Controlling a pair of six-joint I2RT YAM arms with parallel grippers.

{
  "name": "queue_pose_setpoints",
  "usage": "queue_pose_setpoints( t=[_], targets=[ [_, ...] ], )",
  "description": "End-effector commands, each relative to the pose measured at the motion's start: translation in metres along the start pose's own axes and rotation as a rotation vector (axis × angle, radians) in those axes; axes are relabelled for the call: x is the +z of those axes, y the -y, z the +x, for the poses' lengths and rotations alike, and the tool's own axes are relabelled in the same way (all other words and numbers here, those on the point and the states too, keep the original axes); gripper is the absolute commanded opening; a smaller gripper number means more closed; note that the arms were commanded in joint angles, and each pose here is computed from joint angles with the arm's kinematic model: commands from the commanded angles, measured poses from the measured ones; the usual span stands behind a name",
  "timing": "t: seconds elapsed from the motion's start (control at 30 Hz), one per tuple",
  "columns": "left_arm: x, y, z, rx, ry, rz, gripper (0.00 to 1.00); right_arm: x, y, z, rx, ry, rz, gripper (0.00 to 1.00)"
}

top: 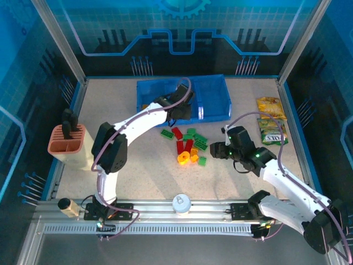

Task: Sort the legos into containers by color
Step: Place the lego in the container.

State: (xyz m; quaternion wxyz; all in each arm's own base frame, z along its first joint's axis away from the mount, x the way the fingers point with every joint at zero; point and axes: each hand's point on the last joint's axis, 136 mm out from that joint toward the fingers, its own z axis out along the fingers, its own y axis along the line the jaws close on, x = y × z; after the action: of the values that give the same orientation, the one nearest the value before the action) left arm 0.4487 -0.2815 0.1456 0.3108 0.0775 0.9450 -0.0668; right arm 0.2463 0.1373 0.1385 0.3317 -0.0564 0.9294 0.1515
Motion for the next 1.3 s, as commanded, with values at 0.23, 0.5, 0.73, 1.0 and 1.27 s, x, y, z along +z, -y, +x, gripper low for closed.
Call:
queue_pose_setpoints(
  t=[0.23, 0.5, 0.73, 1.0, 1.27],
  targets=[
    [0.029, -0.012, -0.018, 0.009, -0.053, -0.028, 0.24, -0.002, 0.01, 0.01, 0.038, -0.012, 0.016, 0.65],
    [0.039, -0.015, -0.013, 0.009, -0.068, -0.038, 0.24, 0.0, 0.01, 0.01, 0.042, -0.01, 0.01, 0.65],
    [0.028, -0.013, -0.022, 0.003, -0.047, -0.025, 0.51, 0.003, 0.007, 0.011, 0.047, -0.017, -0.006, 0.65],
    [-0.034, -0.001, -0.048, -0.016, 0.07, 0.064, 0.56, 0.005, -0.008, 0.006, 0.01, -0.034, -0.061, 0.69],
    [-0.103, -0.018, -0.029, -0.106, 0.196, 0.121, 0.57, 0.013, -0.039, -0.006, -0.106, -0.067, -0.071, 0.7]
  ],
)
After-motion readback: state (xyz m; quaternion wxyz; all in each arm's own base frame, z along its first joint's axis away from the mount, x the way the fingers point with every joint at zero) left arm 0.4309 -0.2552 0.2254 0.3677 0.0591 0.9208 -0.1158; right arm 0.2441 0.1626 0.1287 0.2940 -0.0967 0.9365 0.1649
